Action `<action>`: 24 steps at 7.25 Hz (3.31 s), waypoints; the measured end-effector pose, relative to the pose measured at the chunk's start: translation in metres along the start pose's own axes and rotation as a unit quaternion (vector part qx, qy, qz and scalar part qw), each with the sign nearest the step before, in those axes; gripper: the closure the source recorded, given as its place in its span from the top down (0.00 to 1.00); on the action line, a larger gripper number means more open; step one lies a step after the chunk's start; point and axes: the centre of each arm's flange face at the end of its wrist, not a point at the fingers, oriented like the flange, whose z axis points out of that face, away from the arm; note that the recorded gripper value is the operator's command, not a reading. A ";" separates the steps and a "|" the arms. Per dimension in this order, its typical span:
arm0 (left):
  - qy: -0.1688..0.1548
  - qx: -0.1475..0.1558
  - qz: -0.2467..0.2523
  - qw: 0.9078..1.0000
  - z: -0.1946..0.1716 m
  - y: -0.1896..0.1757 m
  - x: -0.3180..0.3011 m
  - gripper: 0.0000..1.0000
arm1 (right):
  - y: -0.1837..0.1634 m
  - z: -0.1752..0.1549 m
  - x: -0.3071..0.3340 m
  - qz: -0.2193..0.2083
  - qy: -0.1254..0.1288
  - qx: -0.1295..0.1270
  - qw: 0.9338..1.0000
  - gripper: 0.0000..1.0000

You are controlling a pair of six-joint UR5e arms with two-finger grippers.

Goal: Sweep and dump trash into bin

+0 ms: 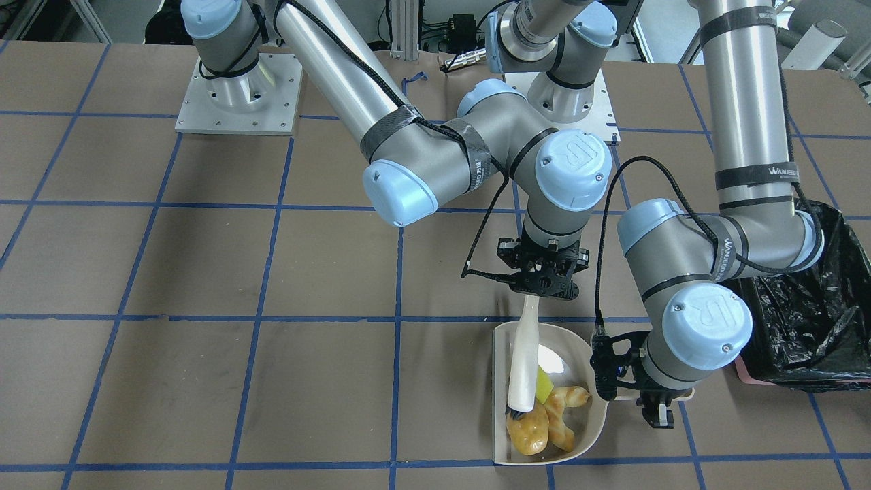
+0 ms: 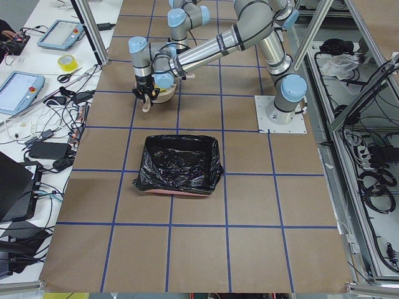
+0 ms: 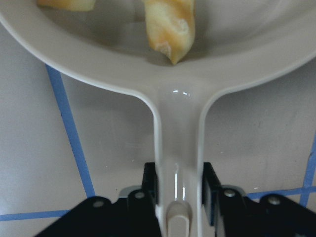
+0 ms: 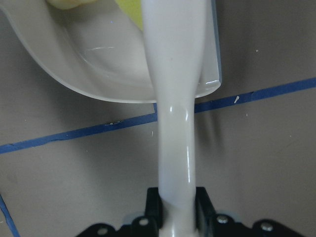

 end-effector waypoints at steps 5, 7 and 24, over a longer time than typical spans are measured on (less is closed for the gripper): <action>-0.005 0.014 -0.004 1.000 -0.004 0.003 0.003 0.00 | -0.031 -0.040 0.060 0.039 0.061 -0.020 0.997 0.00; -0.011 0.044 -0.011 0.999 -0.011 0.010 0.006 0.00 | -0.079 -0.065 0.128 0.028 0.096 -0.013 0.995 0.00; -0.008 0.085 -0.082 0.993 -0.138 0.479 0.221 0.00 | -0.194 -0.067 0.590 -0.103 0.088 0.008 0.991 0.00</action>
